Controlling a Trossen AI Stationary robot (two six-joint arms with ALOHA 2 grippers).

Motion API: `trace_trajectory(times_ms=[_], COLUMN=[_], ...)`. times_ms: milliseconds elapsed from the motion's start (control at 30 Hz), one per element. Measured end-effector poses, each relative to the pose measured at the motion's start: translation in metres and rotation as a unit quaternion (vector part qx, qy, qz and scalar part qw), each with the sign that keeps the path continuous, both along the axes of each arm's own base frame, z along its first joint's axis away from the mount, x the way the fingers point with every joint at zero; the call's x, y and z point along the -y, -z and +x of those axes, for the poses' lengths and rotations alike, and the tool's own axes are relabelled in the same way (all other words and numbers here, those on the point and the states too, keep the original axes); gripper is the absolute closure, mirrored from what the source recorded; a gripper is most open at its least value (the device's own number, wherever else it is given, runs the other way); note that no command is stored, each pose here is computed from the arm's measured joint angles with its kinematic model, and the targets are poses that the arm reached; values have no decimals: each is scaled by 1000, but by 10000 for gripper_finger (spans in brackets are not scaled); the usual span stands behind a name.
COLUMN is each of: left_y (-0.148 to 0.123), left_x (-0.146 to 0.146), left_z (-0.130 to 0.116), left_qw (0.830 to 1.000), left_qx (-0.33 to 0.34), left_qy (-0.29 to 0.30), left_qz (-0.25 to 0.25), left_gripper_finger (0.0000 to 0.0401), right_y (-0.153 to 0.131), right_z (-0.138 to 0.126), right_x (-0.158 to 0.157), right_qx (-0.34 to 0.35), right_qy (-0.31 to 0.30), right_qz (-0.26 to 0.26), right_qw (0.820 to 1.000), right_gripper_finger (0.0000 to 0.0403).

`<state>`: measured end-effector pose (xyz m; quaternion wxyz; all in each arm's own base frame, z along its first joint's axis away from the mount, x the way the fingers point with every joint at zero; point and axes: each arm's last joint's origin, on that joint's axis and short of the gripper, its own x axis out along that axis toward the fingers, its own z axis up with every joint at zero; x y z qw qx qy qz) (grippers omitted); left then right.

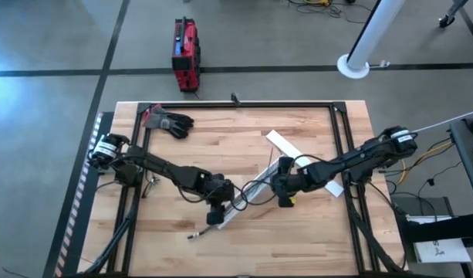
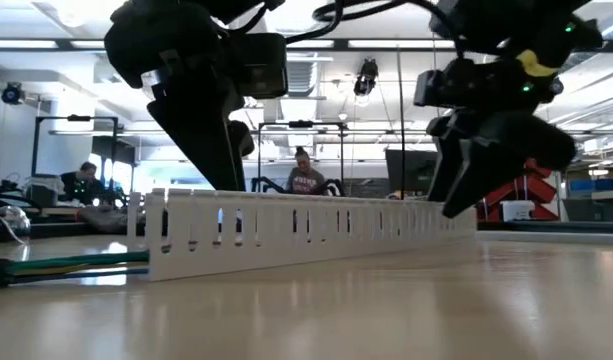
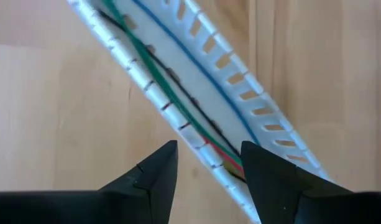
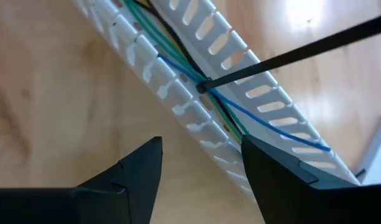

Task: Ziptie cables
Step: Put the zip-tied cables into the white cable duct

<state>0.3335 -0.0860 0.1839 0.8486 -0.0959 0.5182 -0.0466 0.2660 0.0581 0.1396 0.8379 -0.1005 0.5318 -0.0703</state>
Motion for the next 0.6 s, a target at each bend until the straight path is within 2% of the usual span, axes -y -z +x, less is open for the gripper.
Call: trace_trajectory(times_ms=[267, 467, 600], left_y=[-11, -23, -34], left_x=[0, -4, -4], left_z=[-6, -19, -25], left_qw=[1000, 999, 999], left_qx=[-26, -42, -28], left_qy=[7, -3, -15], left_qz=[9, 31, 38], left_gripper_finger=[240, 260, 273], right_y=[-12, -24, -25], right_z=[-8, -19, -29], right_x=[-13, -12, -18], right_qx=[13, 12, -32], right_qy=[-16, 4, -7], right_qz=[23, 34, 88], right_qw=[1000, 999, 996], right_gripper_finger=[199, 199, 199])
